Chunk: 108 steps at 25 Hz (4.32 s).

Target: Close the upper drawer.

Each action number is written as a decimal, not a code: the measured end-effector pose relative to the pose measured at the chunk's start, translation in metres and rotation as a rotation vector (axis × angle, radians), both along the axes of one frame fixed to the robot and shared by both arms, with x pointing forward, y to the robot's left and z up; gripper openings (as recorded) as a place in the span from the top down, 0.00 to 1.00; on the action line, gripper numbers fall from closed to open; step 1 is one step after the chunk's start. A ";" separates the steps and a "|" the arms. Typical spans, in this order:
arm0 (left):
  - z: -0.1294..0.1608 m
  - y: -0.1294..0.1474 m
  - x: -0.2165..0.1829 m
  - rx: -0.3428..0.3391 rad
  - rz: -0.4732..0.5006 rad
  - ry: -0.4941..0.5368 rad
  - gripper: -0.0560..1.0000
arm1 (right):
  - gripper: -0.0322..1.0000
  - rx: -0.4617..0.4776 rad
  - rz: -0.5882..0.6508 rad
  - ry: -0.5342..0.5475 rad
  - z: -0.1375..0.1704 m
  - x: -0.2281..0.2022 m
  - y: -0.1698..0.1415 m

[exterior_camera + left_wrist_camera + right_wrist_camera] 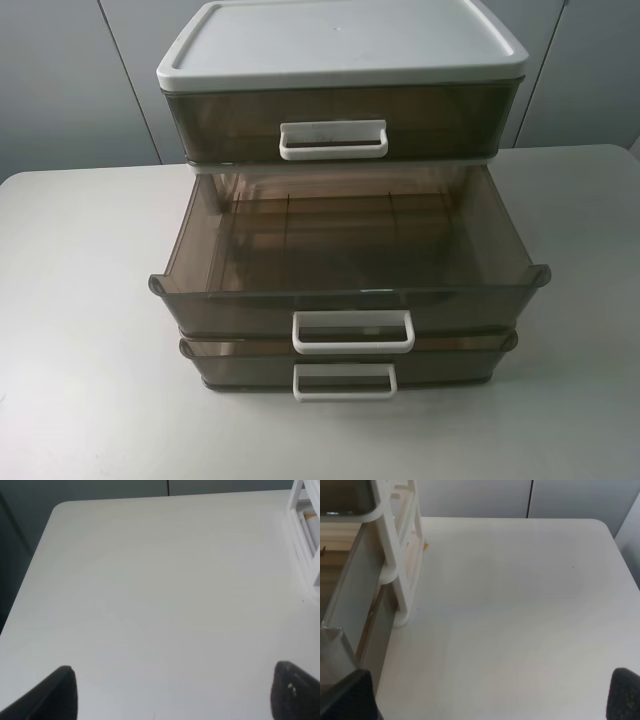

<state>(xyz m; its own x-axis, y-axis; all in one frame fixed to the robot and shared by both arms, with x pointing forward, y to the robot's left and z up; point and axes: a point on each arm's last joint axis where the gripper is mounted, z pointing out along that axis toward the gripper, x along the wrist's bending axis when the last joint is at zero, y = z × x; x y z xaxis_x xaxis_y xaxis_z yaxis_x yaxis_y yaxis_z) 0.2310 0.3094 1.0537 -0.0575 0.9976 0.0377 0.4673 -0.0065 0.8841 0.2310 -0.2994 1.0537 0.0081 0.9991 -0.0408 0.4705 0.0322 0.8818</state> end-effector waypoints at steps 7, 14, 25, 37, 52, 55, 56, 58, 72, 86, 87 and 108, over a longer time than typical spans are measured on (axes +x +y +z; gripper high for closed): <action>0.000 0.000 0.000 0.000 0.000 0.000 0.25 | 0.29 0.000 0.000 0.000 0.000 0.000 0.000; 0.000 0.000 0.000 0.000 0.000 0.000 0.25 | 0.29 0.000 0.000 0.000 0.000 0.000 0.000; 0.000 0.000 0.000 0.000 0.000 0.000 0.25 | 0.29 0.000 0.000 0.000 0.000 0.000 0.000; 0.000 0.000 0.000 0.000 0.000 0.000 0.25 | 0.29 0.000 0.000 0.000 0.000 0.000 0.000; 0.000 0.000 0.000 0.002 -0.001 0.000 0.25 | 0.29 0.019 0.030 0.131 0.082 0.077 0.002; 0.000 0.000 0.000 0.002 -0.001 0.000 0.25 | 0.29 0.008 0.123 0.186 0.104 0.114 0.008; 0.000 0.000 0.000 0.002 -0.001 0.000 0.25 | 0.29 0.005 0.179 0.222 0.107 0.127 0.013; 0.000 0.000 0.000 0.002 -0.001 0.000 0.25 | 0.29 -0.011 0.315 0.283 0.109 0.147 0.029; 0.000 0.000 0.000 0.002 -0.001 0.000 0.25 | 0.29 -0.321 1.161 0.521 0.059 0.150 0.190; 0.000 0.000 0.000 0.002 -0.001 0.000 0.25 | 0.29 -0.534 1.443 0.763 -0.008 0.117 0.241; 0.000 0.000 0.000 0.002 -0.001 0.000 0.25 | 0.29 -0.542 1.445 0.779 -0.013 0.117 0.242; 0.000 0.000 0.000 0.002 -0.001 0.000 0.25 | 0.29 -0.745 1.433 0.706 -0.052 0.140 0.258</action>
